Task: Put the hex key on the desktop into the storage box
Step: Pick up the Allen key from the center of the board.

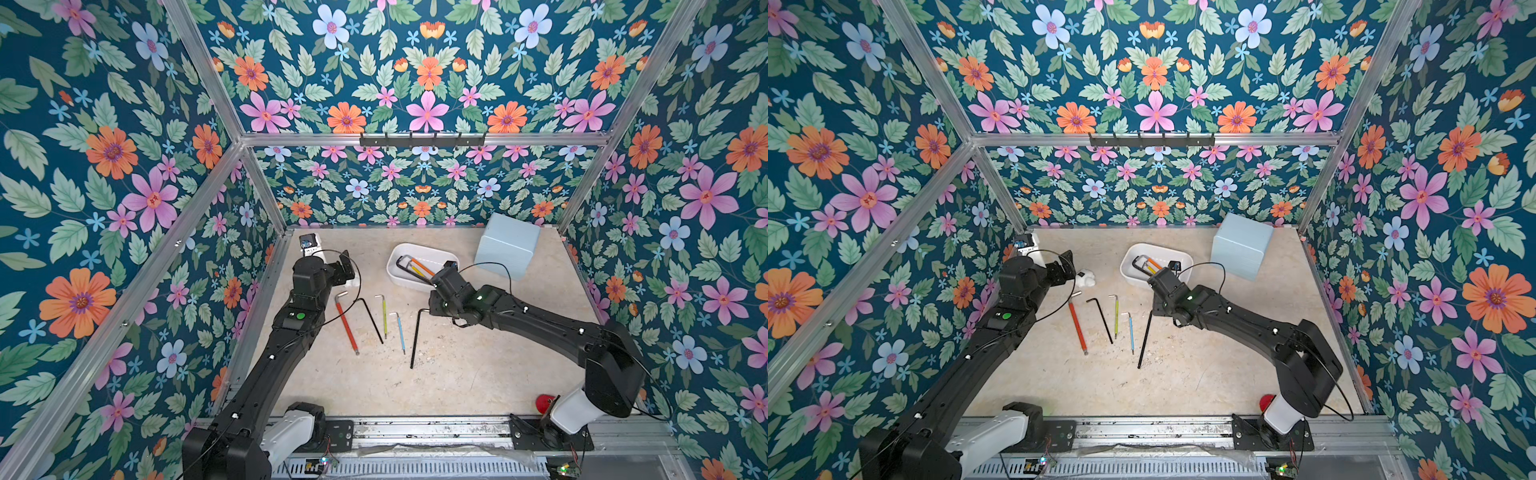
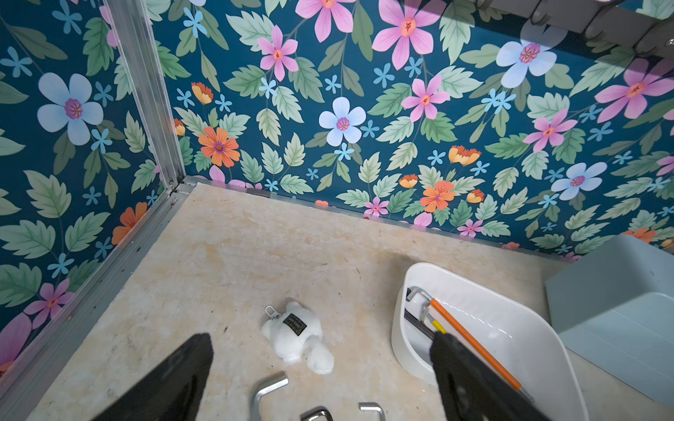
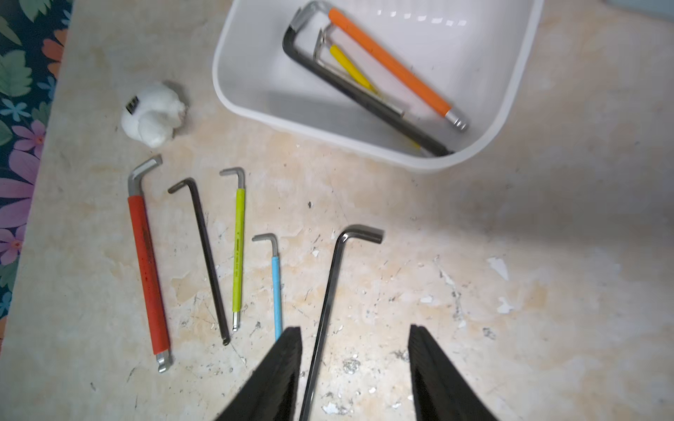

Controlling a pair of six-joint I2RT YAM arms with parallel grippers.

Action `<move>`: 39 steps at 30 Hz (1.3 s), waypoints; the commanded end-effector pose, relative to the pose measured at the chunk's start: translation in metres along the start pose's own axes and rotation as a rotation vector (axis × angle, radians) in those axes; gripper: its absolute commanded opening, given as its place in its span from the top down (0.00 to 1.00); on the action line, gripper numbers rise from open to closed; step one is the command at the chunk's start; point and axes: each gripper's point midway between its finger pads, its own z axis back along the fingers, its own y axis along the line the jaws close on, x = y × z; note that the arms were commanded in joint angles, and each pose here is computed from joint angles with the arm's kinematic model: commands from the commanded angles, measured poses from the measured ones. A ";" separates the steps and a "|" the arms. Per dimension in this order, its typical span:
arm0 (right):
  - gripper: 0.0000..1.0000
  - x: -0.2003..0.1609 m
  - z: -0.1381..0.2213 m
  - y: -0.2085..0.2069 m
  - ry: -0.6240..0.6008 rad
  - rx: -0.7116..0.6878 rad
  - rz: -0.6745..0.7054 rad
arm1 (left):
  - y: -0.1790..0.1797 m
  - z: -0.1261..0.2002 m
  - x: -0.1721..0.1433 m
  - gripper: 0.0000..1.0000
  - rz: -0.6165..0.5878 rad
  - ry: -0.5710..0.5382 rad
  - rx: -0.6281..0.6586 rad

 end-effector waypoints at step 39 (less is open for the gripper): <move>0.62 -0.115 -0.093 0.012 0.374 -0.296 0.067 | 0.005 0.009 0.003 0.00 -0.020 -0.019 0.017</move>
